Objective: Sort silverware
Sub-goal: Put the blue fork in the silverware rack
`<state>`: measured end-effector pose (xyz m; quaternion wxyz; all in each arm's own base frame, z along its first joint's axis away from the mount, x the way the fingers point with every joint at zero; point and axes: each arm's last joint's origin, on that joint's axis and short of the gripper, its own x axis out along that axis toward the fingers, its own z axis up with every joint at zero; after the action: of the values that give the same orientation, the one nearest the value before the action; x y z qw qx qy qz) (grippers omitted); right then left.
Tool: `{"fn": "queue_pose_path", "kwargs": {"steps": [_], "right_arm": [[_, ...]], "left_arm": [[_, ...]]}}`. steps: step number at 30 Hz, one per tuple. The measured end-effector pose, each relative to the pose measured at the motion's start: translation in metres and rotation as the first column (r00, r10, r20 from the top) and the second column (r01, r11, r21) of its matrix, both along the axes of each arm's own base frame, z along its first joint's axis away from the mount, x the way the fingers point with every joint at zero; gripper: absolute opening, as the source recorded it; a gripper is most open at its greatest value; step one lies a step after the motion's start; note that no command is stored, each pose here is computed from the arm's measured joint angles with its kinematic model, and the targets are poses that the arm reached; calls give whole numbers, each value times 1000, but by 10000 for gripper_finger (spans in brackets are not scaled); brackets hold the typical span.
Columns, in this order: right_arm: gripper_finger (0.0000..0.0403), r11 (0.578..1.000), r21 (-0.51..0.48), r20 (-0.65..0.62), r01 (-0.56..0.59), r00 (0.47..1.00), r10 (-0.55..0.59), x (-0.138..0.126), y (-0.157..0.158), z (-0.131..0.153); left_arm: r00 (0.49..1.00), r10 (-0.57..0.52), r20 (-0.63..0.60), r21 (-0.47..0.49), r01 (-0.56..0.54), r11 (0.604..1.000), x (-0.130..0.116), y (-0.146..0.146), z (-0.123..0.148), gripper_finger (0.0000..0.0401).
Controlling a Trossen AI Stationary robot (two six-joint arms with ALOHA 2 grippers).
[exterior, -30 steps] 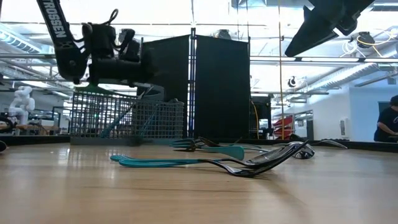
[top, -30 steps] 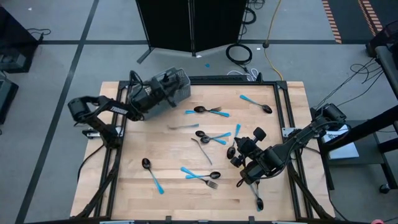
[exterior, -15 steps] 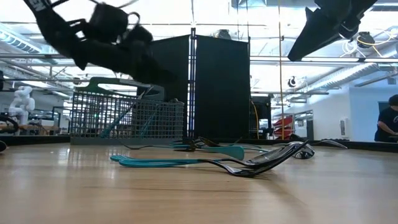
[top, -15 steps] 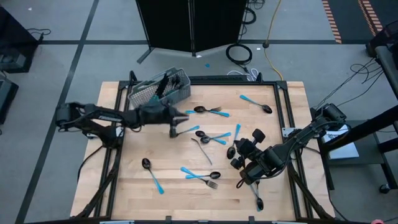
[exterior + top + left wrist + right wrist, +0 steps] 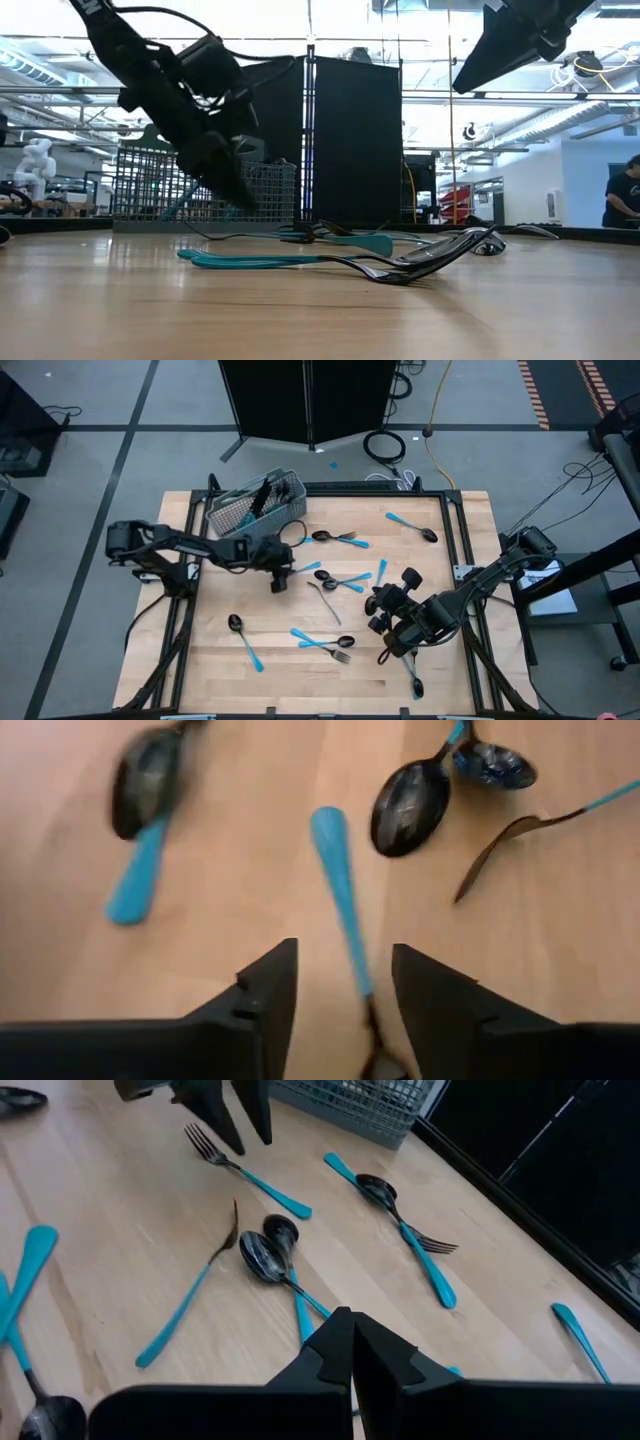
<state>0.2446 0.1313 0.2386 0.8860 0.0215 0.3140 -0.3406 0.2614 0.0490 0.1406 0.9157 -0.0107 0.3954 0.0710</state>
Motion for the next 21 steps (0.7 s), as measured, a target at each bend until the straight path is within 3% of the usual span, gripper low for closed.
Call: {"fn": "queue_pose_path", "kwargs": {"steps": [3, 14, 17, 21], "right_arm": [[0, 1000, -10, -12, -11, 1000, 11, 0, 0, 0], [0, 1000, -12, -15, -14, 1000, 13, 0, 0, 0], [0, 1000, -12, -15, -14, 1000, 13, 0, 0, 0], [0, 1000, -12, -15, -14, 1000, 13, 0, 0, 0]], "left_arm": [[999, -33, -20, -66, 32, 997, 2, -5, -8, 179], [994, -42, -101, -85, 34, 996, 5, -6, -31, 181], [994, -45, -102, -86, 37, 996, 5, -6, -31, 165], [994, -47, -100, -83, 39, 996, 5, -6, -30, 104]]}}
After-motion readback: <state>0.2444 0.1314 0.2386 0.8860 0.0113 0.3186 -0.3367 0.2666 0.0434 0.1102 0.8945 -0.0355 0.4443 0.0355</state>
